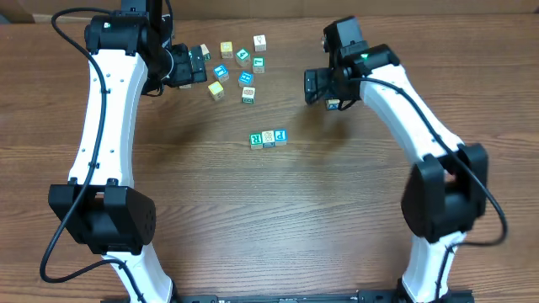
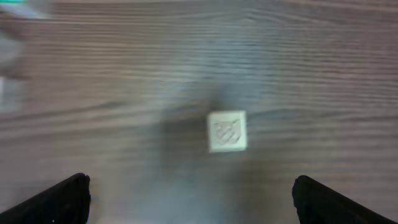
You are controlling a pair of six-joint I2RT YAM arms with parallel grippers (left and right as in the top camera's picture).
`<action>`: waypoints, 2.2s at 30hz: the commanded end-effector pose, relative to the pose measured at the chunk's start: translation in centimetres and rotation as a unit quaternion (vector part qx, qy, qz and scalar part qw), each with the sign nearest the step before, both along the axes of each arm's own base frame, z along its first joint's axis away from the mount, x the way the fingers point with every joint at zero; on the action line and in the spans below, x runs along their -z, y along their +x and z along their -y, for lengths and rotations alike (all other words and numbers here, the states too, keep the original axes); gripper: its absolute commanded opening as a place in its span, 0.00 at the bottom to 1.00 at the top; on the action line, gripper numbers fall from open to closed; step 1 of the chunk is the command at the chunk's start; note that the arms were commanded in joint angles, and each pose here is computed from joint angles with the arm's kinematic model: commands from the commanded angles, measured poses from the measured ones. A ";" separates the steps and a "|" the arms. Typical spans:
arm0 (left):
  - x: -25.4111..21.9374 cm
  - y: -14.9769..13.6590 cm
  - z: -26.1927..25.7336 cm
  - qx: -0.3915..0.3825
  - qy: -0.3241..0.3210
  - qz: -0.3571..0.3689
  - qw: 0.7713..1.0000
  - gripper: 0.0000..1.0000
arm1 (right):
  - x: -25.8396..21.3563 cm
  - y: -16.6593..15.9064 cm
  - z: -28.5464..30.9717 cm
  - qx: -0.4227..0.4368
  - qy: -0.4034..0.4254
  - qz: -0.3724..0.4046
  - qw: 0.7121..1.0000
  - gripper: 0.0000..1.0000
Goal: Form a horizontal line
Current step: 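Move the right gripper to the yellow-edged hammer block at upper right, then lower the right gripper and close on the hammer block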
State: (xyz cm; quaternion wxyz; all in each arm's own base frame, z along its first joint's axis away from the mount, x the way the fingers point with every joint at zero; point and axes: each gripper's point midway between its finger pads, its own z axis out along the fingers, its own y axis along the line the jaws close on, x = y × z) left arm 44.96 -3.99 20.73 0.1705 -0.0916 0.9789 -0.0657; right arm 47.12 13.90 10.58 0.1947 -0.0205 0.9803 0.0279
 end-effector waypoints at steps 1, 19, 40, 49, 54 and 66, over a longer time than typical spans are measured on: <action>0.0 0.1 0.2 -0.003 0.001 0.000 1.000 1.00 | 3.7 1.6 2.9 0.026 -0.025 -0.015 0.999 1.00; 0.0 0.1 0.2 -0.003 0.001 0.000 1.000 1.00 | 9.2 2.9 3.4 0.022 0.007 -0.042 0.999 0.47; 0.0 0.1 0.2 -0.003 0.001 0.000 1.000 1.00 | 8.4 2.0 3.0 0.024 0.020 -0.067 0.997 0.33; 0.0 0.1 0.2 -0.003 0.001 0.000 1.000 1.00 | 3.1 1.0 0.5 0.002 0.080 -0.076 0.994 0.27; 0.0 0.1 0.2 -0.003 0.001 0.000 1.000 1.00 | 2.8 0.2 -0.1 0.000 0.074 -0.082 0.994 0.32; 0.0 0.1 0.2 -0.003 0.001 0.000 1.000 1.00 | 4.1 0.9 1.3 0.026 0.017 -0.062 0.998 0.56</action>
